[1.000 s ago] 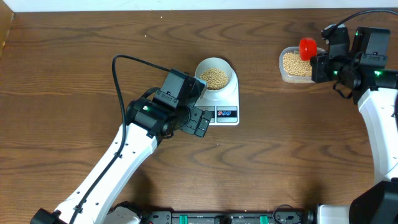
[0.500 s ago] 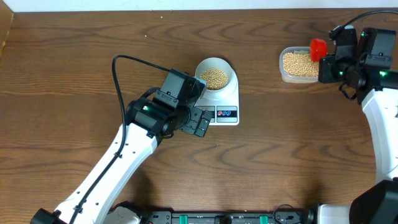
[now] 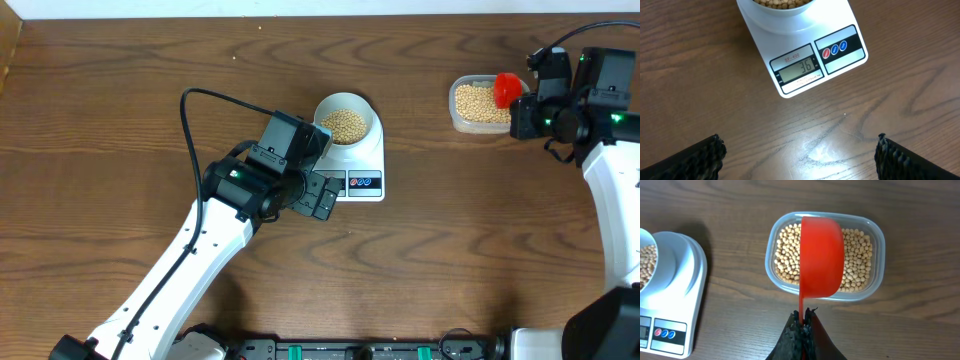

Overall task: Scoop item into bowl and weigh 50g on scale
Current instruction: 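Dip the red scoop into the soybean tub with the right gripper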

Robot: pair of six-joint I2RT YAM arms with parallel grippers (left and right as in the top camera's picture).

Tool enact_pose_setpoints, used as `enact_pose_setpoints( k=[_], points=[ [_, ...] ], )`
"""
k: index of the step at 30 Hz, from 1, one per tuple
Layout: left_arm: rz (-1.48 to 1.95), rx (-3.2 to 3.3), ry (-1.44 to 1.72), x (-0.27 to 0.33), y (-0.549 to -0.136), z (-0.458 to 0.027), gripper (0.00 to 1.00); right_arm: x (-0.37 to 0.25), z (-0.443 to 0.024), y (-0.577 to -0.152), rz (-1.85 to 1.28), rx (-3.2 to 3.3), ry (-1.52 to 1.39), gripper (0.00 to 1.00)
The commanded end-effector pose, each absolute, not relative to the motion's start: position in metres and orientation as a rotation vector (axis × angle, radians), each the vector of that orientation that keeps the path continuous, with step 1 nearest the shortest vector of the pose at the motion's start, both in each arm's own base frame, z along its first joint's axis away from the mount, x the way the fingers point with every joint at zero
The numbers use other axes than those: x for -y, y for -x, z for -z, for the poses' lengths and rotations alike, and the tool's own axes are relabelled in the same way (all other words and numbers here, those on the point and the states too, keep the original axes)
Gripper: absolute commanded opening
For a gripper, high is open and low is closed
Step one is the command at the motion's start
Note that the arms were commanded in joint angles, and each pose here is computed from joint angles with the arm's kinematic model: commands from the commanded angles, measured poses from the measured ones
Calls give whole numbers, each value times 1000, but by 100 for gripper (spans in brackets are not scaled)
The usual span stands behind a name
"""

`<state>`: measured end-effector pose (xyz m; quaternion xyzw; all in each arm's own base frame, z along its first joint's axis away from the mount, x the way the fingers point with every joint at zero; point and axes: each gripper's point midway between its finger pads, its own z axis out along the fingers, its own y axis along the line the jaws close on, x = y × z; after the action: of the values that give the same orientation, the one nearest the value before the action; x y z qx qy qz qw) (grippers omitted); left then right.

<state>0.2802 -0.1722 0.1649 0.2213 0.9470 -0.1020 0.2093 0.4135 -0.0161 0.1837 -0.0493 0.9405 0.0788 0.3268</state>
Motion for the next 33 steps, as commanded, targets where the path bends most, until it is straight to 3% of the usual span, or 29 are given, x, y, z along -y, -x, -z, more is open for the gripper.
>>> enact_pose_setpoints(
  k=[1,8,19,33],
  points=[
    [287,-2636,-619,171,-280,-164,98,24,-163,-419,-182,-2524,102,1],
    [287,-2636,-619,171,-280,-164,98,46,-135,-430,-60,-2575,21,1],
    [287,-2636,-619,171,-280,-164,98,55,-138,-447,10,-2515,44,1],
    [287,-2636,-619,171,-280,-164,98,40,-103,-453,-129,-2570,48,1]
  ],
)
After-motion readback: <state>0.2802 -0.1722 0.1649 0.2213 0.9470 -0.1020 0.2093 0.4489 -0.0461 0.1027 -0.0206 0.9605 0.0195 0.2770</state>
